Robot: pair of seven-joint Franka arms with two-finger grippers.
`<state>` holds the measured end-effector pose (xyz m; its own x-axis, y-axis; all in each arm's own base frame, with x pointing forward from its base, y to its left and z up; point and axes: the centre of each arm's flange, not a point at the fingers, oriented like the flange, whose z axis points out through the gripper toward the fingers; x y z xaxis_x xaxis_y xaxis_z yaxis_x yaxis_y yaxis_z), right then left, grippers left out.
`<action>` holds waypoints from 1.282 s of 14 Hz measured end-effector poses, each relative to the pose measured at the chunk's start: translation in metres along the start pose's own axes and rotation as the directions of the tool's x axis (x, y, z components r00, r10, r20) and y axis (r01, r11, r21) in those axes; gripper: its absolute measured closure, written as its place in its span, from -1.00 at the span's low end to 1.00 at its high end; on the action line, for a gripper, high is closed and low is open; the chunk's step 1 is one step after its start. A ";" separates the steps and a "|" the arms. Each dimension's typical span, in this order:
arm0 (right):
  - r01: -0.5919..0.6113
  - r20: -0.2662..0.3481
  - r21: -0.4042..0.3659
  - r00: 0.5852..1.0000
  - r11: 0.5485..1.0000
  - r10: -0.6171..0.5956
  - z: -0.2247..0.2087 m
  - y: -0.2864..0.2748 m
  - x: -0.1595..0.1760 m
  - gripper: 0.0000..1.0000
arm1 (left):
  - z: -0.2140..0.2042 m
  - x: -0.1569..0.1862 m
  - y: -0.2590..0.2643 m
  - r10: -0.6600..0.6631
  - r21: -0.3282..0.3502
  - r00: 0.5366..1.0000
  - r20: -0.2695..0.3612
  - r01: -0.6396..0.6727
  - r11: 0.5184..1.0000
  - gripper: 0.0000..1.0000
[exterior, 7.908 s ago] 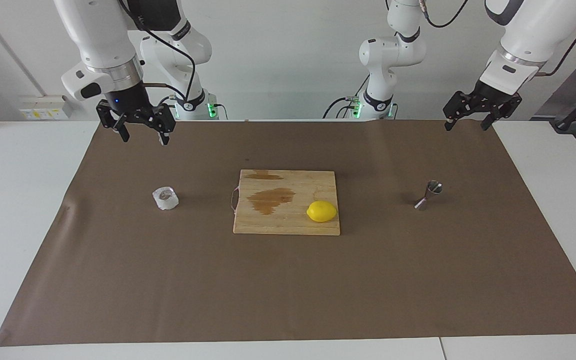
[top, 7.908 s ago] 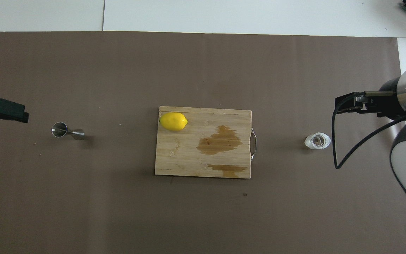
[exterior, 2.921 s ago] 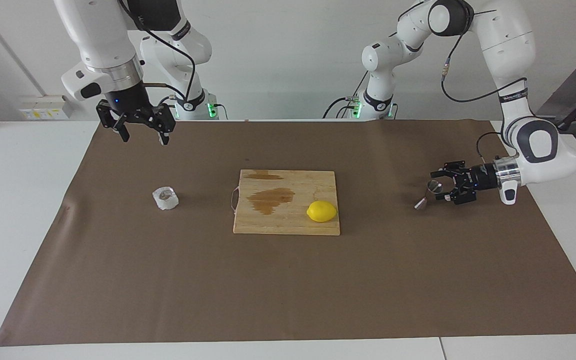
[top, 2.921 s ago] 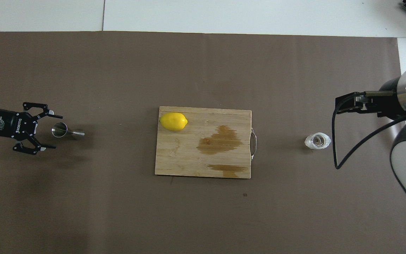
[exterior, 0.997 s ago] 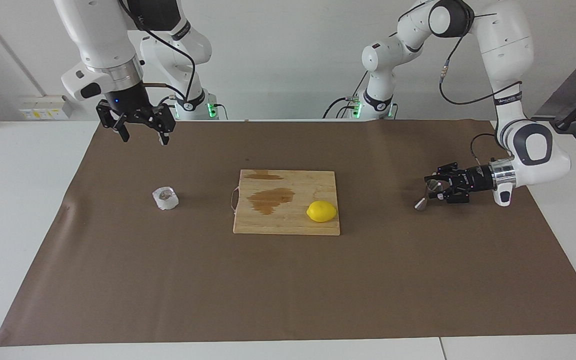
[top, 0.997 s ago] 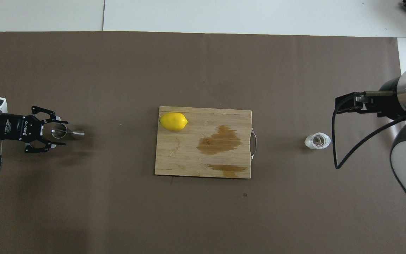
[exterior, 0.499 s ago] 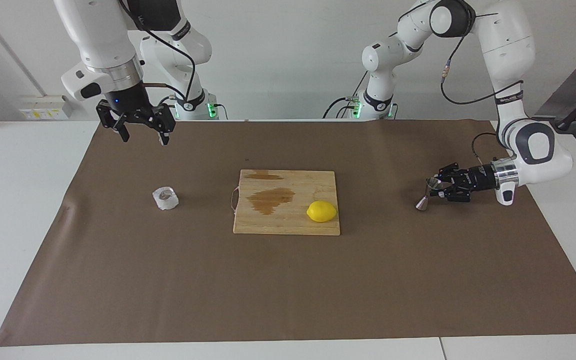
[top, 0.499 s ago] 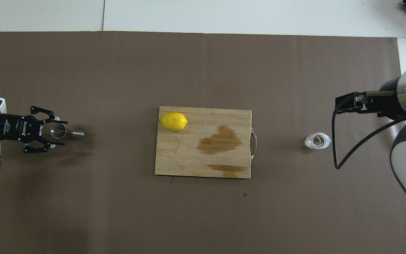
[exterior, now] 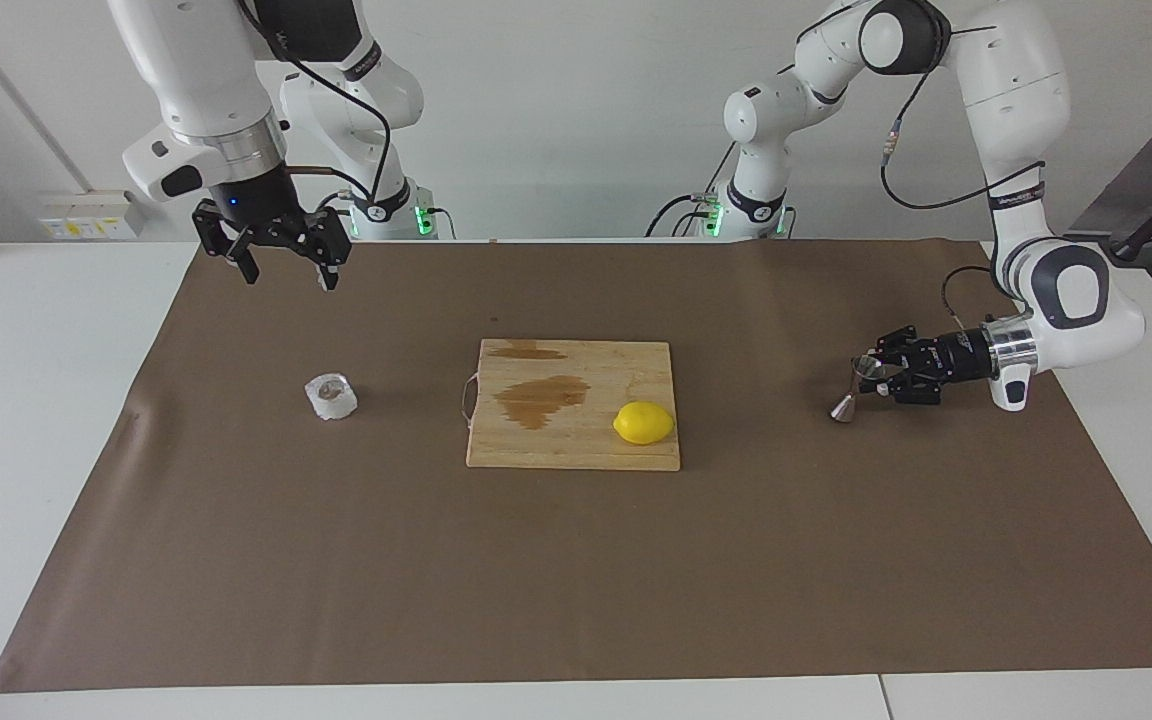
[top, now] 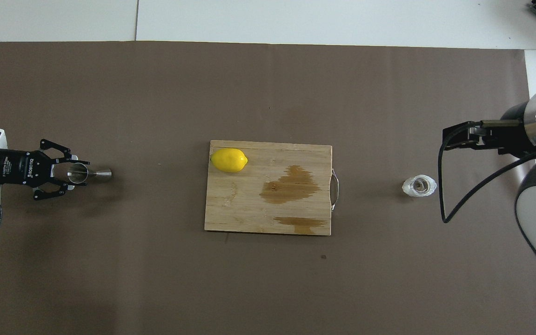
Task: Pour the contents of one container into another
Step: 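Lift the metal cup with the left gripper and carry it over the board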
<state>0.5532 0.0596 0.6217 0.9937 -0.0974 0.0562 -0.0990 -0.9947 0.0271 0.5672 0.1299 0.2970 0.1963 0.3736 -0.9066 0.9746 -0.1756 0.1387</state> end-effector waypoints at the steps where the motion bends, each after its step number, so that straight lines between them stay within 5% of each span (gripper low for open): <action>1: 0.000 0.000 0.000 1.000 1.000 0.000 0.000 0.000 0.000 -1.00 | 0.003 -0.002 0.002 0.004 0.001 1.000 0.009 -0.004 1.000 0.04; 6: 0.000 0.000 0.000 1.000 1.000 0.000 0.000 0.000 0.000 -1.00 | 0.034 -0.025 0.018 0.017 0.041 0.999 0.039 -0.019 0.999 0.04; 12: 0.000 0.000 0.000 1.000 1.000 0.000 0.000 0.000 0.000 -1.00 | 0.077 -0.112 0.049 -0.002 0.080 0.999 0.053 -0.002 0.997 0.04; 18: 0.000 0.000 0.000 1.000 1.000 0.000 0.000 0.000 0.000 -1.00 | 0.155 -0.190 0.051 -0.081 0.055 0.982 0.172 0.073 0.996 0.04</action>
<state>0.5532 0.0596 0.6217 0.9937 -0.0974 0.0562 -0.0990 -0.9947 0.0271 0.5626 -0.0911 0.4142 0.0953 0.2249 -0.9697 0.9789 -0.1981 0.0503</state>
